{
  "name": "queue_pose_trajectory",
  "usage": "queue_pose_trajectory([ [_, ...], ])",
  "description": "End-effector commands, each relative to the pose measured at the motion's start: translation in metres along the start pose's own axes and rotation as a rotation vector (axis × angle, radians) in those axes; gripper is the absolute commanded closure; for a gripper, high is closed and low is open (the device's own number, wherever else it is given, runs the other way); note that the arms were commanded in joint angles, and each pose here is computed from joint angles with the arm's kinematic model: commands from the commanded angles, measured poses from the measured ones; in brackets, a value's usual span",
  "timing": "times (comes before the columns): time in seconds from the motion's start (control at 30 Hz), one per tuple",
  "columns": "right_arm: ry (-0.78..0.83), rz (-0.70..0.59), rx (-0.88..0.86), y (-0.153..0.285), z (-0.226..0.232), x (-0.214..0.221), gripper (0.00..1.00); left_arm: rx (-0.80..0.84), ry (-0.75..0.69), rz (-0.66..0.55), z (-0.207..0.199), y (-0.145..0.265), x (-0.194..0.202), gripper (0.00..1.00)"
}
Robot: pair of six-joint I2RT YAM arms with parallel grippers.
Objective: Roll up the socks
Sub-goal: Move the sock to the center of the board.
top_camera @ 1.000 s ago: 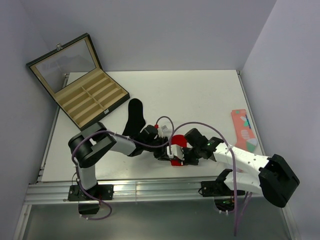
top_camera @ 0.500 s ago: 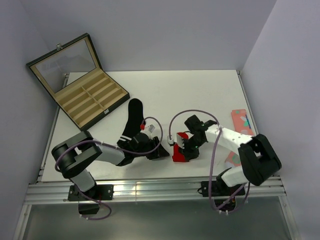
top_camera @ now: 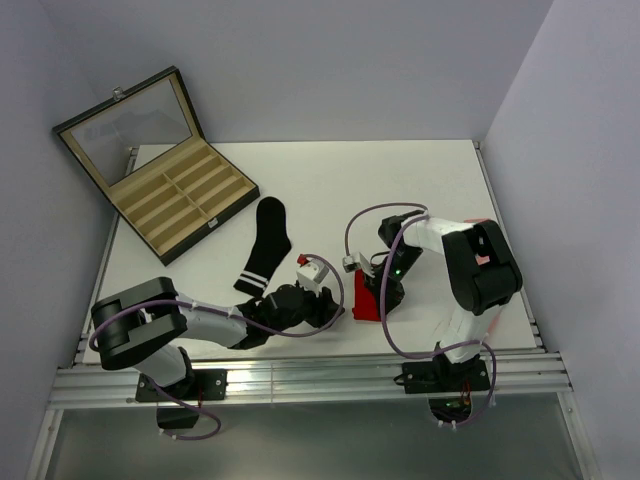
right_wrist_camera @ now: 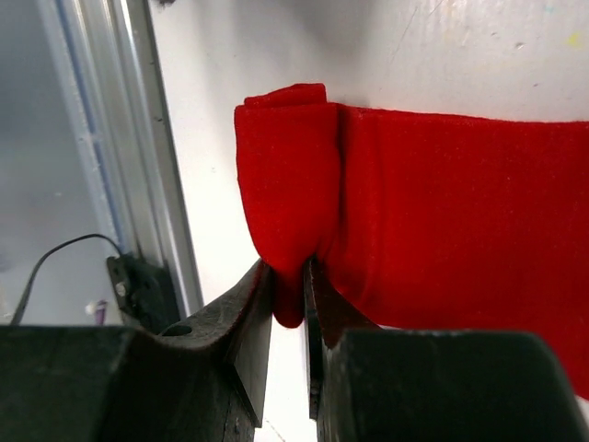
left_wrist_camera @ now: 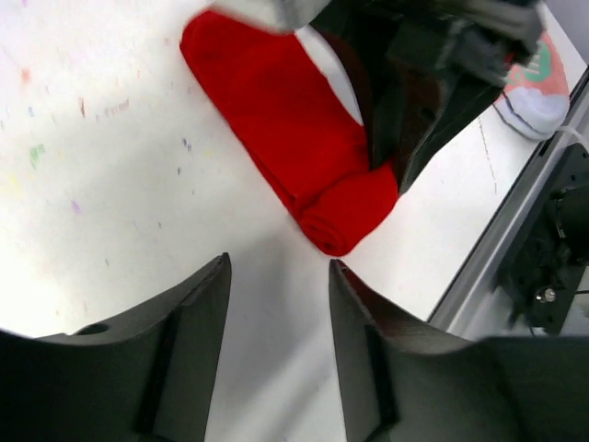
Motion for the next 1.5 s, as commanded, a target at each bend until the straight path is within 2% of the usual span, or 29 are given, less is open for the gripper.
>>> queue_pose_trajectory([
  [0.0,-0.026,0.037,-0.055,0.001,-0.001,0.006,0.86,0.054,-0.179,-0.121,-0.009,-0.005,-0.023,0.47],
  [0.1,-0.056,0.05,-0.077,-0.001,-0.005,0.008,0.86,0.125,-0.301,-0.112,-0.029,-0.018,-0.031,0.39],
  [0.2,-0.077,0.05,-0.098,-0.001,-0.008,0.007,0.86,0.157,-0.382,-0.04,-0.04,-0.03,-0.024,0.37],
  [0.33,-0.097,0.045,-0.104,0.0,-0.011,0.007,0.86,0.211,-0.437,0.02,-0.049,-0.044,-0.019,0.36],
  [0.6,-0.114,0.038,-0.11,0.001,-0.016,0.007,0.85,0.208,-0.488,0.12,-0.051,-0.055,0.004,0.36],
  [1.07,-0.143,0.054,-0.108,0.001,-0.018,0.013,0.86,0.137,-0.526,0.131,-0.039,-0.062,0.014,0.37],
  [1.27,-0.155,0.051,-0.089,0.002,-0.02,0.014,0.86,0.112,-0.543,0.134,-0.039,-0.065,0.016,0.45],
  [1.47,-0.17,0.053,-0.061,0.004,-0.019,0.014,0.85,0.028,-0.601,0.095,-0.04,-0.065,0.014,0.45],
])
Point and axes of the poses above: each gripper's point midway between its finger pads, its own y axis back along the fingers, its own z axis along the line the jaws close on, x = y × z, the point moved 6 cm from there along y, back along the fingers, and after that the axes turned 5 degrees about -y, right-handed, at the moved point
